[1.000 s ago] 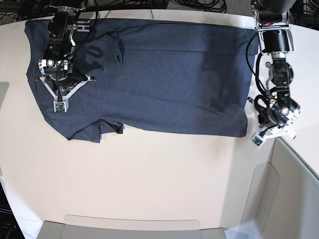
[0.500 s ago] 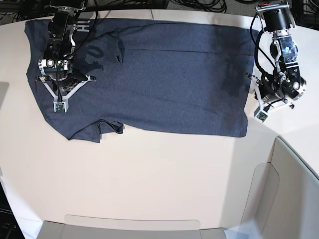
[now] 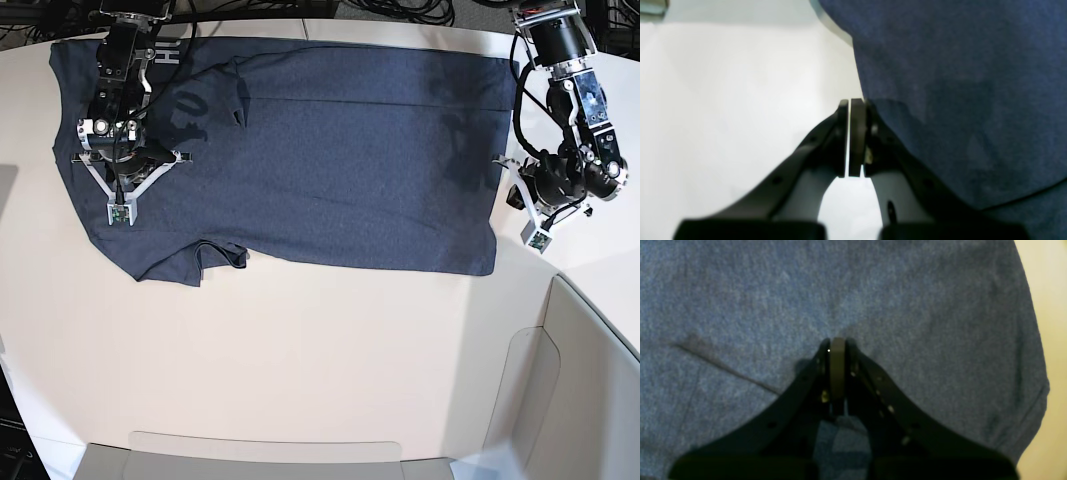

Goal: Layout the t-shirt on the table in an organized manner, then fold the t-shirt properly
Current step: 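Press the left gripper on the side edge while the right gripper holds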

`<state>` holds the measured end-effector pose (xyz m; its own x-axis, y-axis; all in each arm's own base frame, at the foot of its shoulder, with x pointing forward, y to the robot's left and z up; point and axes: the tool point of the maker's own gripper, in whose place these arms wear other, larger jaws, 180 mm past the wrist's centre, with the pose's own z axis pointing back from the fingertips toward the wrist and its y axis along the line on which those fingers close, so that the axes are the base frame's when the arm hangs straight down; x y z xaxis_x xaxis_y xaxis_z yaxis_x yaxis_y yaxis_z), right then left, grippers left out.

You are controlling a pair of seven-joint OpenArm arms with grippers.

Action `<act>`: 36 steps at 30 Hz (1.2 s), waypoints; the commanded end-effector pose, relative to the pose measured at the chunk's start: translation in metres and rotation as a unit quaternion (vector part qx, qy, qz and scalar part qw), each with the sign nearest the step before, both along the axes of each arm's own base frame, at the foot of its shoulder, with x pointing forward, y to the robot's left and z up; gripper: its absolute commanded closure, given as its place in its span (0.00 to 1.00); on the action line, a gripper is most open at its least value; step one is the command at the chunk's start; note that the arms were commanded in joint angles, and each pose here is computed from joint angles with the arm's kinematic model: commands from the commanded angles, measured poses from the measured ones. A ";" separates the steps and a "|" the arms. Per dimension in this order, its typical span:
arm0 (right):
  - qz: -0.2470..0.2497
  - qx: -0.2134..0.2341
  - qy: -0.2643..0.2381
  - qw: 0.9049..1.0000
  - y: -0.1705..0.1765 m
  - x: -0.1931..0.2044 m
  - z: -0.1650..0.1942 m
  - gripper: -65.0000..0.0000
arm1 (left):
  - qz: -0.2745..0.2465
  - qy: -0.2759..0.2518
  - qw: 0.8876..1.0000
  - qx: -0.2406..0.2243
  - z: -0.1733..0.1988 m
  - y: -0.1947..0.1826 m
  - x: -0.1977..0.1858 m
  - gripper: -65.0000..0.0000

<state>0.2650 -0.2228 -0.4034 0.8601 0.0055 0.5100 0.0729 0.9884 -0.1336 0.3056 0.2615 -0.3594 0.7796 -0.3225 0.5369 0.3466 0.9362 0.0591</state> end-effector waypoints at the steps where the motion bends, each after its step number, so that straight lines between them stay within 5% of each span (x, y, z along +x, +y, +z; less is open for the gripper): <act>1: -0.009 -0.010 0.059 0.998 -0.006 -0.024 -0.014 1.00 | -0.003 -0.027 1.000 0.001 0.016 0.003 0.014 1.00; 14: -0.009 -0.010 0.059 0.998 -0.006 -0.024 -0.014 1.00 | 0.009 -0.004 0.998 -0.061 -0.008 -0.022 0.024 1.00; 29: -0.009 -0.011 0.058 0.998 -0.006 -0.023 -0.013 1.00 | 0.014 -0.017 0.998 -0.066 -0.009 -0.022 0.026 1.00; 36: -0.009 -0.011 0.058 0.998 -0.006 -0.023 -0.013 1.00 | 0.028 -0.016 0.999 0.011 -0.011 0.007 0.026 1.00</act>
<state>0.2650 -0.2231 -0.4028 0.8599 0.0069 0.5104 0.0730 0.9880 -0.1363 0.3198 0.2648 -0.3862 0.8080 -0.2880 0.5141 0.2950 0.9529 0.0702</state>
